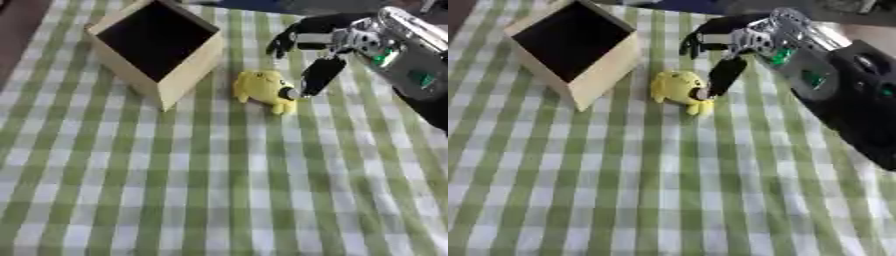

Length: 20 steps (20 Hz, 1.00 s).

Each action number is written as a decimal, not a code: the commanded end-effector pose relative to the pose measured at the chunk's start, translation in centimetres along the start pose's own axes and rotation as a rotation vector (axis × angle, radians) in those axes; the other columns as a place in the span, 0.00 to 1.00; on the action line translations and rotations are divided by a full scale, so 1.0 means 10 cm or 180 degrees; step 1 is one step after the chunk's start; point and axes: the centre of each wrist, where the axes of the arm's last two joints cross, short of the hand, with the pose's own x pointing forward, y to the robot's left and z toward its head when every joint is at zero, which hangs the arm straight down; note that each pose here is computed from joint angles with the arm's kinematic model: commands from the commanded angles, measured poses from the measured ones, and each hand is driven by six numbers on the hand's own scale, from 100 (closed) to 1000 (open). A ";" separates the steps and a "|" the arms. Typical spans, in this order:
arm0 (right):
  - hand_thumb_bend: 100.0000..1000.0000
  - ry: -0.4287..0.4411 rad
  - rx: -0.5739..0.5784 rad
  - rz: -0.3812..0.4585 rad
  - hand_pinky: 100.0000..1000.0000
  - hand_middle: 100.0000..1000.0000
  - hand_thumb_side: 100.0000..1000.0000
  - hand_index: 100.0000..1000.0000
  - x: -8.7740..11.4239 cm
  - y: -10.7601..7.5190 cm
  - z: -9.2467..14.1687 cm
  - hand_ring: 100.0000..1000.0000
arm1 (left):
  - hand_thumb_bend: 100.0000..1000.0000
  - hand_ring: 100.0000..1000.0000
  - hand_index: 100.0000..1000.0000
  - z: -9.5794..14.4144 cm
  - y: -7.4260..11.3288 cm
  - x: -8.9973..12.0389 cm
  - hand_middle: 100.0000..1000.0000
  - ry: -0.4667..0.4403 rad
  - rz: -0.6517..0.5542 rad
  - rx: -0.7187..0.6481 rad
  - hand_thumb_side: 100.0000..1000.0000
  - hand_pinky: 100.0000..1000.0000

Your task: Pick up objects on the table and place them in the box.

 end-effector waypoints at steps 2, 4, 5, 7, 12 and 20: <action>0.31 0.0138 -0.0073 0.0057 0.87 0.77 0.24 0.92 -0.13 -0.03 -0.08 0.88 | 0.25 0.68 0.76 -0.04 0.00 0.04 0.71 -0.0073 0.0011 -0.0017 0.58 0.54; 0.30 0.0160 -0.0057 0.0042 0.86 0.76 0.25 0.92 -0.17 0.00 -0.14 0.88 | 0.25 0.68 0.76 -0.04 0.00 0.04 0.71 -0.0073 0.0016 -0.0016 0.58 0.54; 0.30 0.0159 -0.0043 0.0029 0.86 0.76 0.26 0.92 -0.18 0.02 -0.16 0.88 | 0.25 0.68 0.76 -0.04 0.00 0.04 0.71 -0.0071 0.0019 -0.0016 0.58 0.54; 0.28 0.0142 -0.0015 0.0015 0.86 0.74 0.27 0.91 -0.20 0.05 -0.21 0.88 | 0.24 0.68 0.76 -0.04 -0.01 0.04 0.71 -0.0060 0.0022 -0.0018 0.59 0.54; 0.23 0.0155 0.0029 -0.0048 0.84 0.66 0.29 0.87 -0.28 0.13 -0.28 0.86 | 0.24 0.68 0.76 -0.04 -0.01 0.04 0.71 -0.0056 0.0019 -0.0031 0.59 0.54; 0.12 0.0099 -0.0163 -0.0063 0.77 0.43 0.23 0.68 -0.34 0.13 -0.30 0.74 | 0.24 0.68 0.76 -0.03 -0.02 0.04 0.71 -0.0040 0.0017 -0.0066 0.59 0.54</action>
